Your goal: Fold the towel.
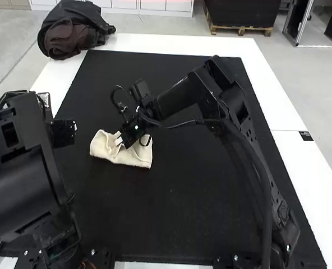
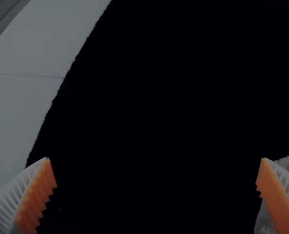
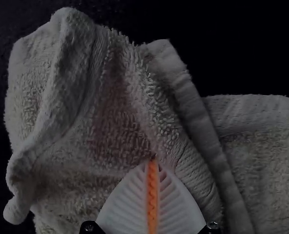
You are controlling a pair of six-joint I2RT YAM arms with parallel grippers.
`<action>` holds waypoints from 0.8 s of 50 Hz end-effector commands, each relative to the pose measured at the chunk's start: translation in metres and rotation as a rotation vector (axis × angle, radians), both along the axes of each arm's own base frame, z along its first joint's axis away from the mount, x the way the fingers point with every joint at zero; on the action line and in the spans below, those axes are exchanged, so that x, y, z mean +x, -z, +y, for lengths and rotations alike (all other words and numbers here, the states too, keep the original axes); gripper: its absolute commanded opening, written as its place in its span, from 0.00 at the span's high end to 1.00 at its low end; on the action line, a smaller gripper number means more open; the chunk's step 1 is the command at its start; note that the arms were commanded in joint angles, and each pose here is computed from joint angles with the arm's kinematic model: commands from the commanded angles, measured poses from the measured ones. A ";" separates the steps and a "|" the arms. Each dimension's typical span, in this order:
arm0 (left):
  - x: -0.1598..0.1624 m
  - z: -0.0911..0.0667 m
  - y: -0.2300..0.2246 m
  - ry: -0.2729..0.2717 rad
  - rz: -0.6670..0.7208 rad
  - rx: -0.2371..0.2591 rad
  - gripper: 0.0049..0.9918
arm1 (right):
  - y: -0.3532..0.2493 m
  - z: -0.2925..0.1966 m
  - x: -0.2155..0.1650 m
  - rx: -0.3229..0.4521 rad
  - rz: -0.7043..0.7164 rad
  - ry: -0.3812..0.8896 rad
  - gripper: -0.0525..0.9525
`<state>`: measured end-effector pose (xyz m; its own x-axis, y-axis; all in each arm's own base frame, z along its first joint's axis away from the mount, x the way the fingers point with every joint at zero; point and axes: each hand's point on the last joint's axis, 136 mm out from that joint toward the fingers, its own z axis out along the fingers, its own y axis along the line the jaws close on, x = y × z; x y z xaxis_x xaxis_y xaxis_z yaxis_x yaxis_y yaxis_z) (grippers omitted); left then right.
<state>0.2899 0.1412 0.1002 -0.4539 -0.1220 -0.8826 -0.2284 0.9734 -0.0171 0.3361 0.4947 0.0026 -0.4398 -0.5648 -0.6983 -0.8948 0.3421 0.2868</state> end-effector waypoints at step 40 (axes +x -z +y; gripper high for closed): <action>0.000 -0.006 -0.001 0.021 -0.015 -0.016 0.03 | -0.008 0.033 -0.002 0.033 -0.002 0.019 0.97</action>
